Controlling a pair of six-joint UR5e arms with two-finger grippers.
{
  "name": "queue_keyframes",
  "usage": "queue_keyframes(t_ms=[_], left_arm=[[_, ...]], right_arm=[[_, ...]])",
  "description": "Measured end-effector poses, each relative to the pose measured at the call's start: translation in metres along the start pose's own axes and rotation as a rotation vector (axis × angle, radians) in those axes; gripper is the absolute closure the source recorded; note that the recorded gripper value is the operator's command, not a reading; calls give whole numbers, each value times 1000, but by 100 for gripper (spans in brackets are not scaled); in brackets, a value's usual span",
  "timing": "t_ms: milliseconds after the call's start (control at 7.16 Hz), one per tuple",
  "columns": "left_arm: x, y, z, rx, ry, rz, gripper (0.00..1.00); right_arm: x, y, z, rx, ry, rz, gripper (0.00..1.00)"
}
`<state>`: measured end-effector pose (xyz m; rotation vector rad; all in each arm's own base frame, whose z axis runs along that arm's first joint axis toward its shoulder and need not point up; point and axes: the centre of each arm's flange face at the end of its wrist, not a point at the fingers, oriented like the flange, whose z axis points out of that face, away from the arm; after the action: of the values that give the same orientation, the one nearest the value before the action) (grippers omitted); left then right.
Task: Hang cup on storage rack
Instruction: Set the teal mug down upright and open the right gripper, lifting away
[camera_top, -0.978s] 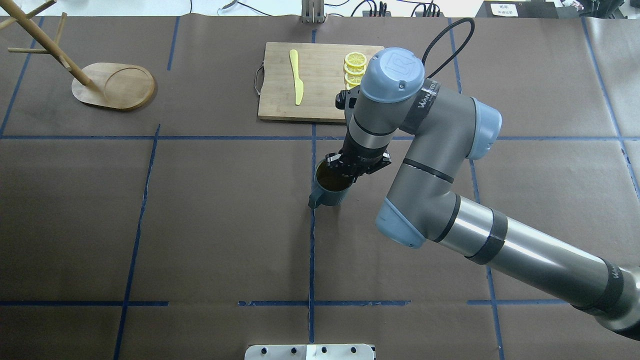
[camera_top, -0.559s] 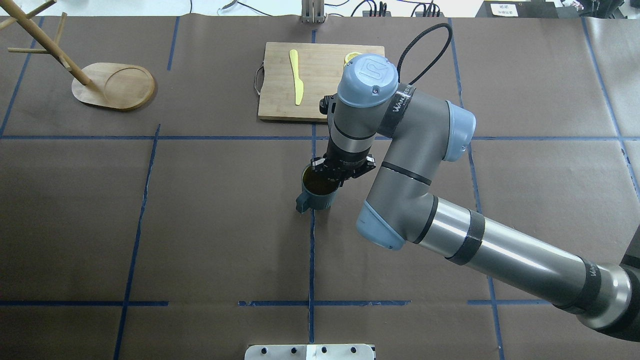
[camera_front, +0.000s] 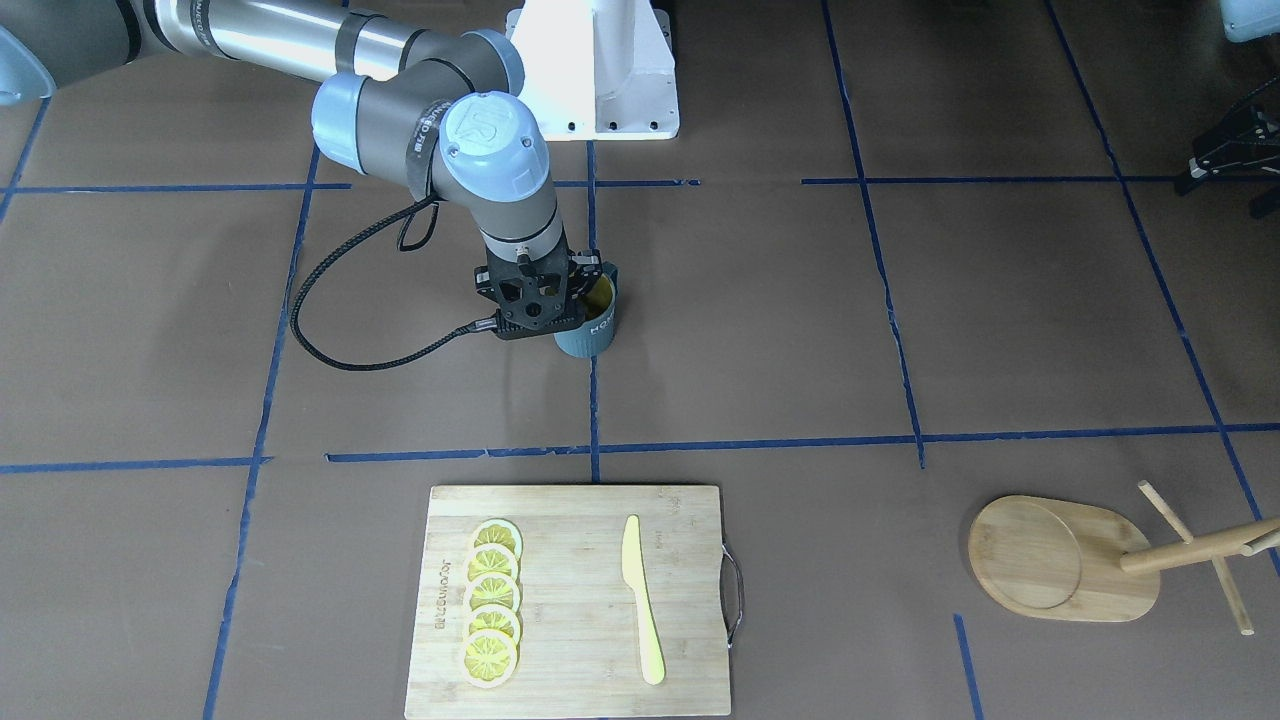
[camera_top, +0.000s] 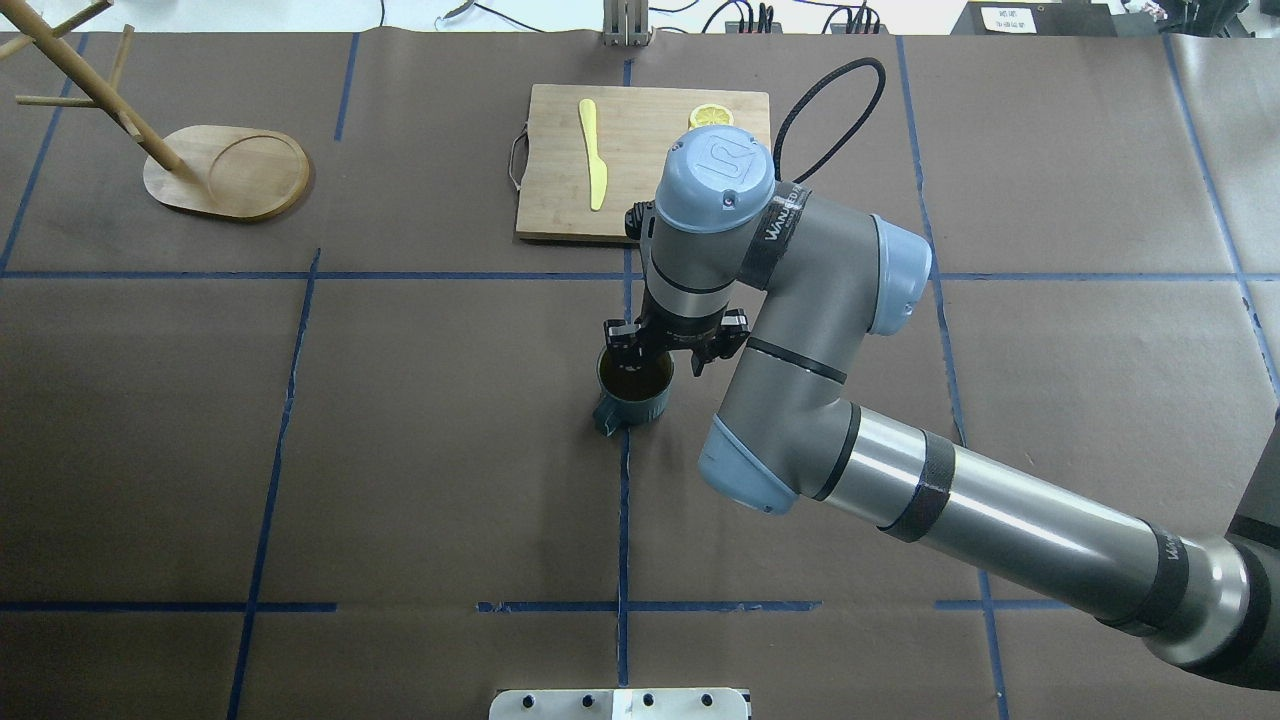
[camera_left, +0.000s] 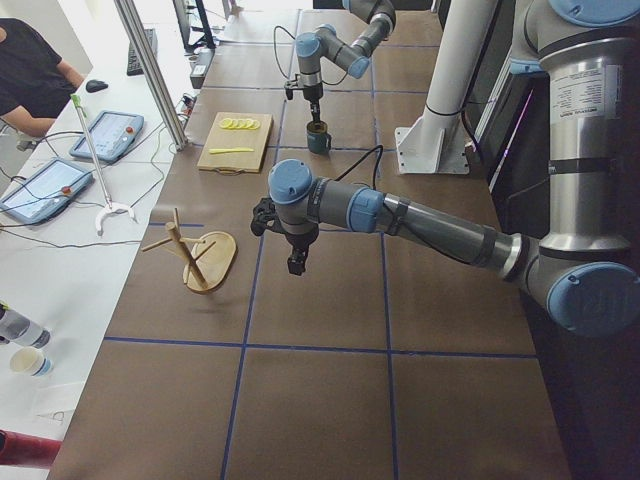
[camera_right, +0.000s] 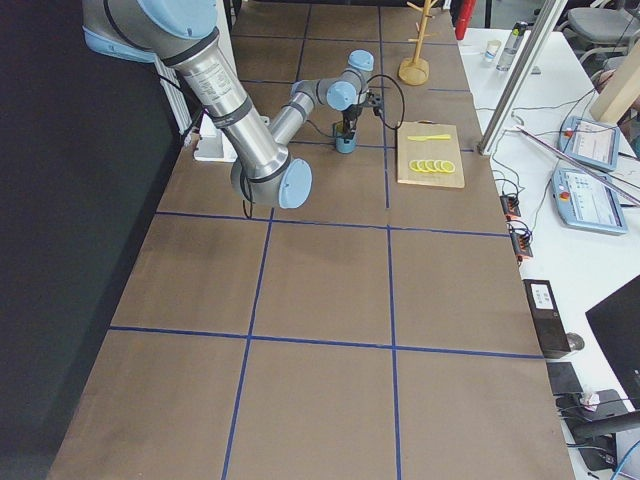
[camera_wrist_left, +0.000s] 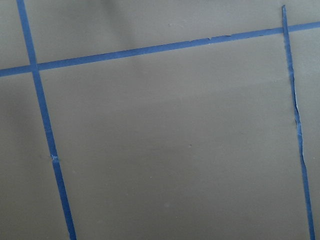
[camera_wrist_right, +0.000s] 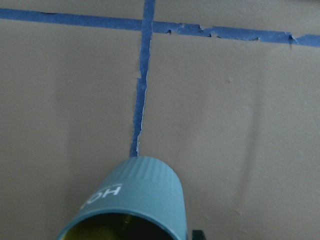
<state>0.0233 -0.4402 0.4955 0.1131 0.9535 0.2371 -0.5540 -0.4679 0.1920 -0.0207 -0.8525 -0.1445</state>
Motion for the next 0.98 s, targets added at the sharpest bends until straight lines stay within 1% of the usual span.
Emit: queue_keyframes(t_ms=[279, 559, 698, 978], left_arm=[[18, -7, -13, 34, -3, 48, 0], [32, -18, -22, 89, -1, 122, 0], [34, -22, -24, 108, 2, 149, 0], [26, -28, -10, 118, 10, 181, 0]], right_arm=[[4, -4, -11, 15, -10, -2, 0], [22, -9, -26, 36, -18, 7, 0], [42, -13, -34, 51, -17, 19, 0], [97, -20, -58, 90, -10, 59, 0]])
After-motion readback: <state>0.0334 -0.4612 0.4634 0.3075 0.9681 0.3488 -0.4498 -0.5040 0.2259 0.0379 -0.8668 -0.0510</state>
